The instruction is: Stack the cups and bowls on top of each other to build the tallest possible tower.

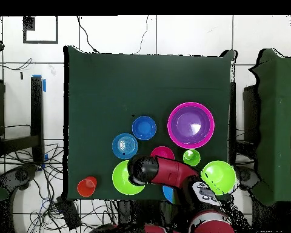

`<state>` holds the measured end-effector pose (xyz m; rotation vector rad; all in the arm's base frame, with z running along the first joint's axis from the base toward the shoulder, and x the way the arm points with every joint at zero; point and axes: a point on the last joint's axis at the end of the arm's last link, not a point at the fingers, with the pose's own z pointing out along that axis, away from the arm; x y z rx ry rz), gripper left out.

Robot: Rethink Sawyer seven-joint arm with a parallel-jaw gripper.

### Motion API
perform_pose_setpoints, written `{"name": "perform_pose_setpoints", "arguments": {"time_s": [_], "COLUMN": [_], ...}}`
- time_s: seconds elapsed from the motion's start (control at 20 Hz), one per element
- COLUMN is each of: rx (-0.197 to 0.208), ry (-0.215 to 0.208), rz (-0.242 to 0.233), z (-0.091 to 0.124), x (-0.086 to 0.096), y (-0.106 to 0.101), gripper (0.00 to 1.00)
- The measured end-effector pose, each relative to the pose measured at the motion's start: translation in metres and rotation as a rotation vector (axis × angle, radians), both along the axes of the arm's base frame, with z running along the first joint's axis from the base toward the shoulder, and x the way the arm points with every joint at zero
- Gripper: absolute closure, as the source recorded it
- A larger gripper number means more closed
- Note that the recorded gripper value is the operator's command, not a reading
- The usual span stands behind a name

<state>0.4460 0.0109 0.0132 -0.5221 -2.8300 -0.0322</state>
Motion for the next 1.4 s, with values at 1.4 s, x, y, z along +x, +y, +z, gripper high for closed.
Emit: {"name": "perform_pose_setpoints", "arguments": {"time_s": [1.4], "rx": [0.067], "ry": [-0.027], "rz": [0.157], "z": [-0.039], "x": [-0.034], "y": [0.005], "gripper": [0.00]}}
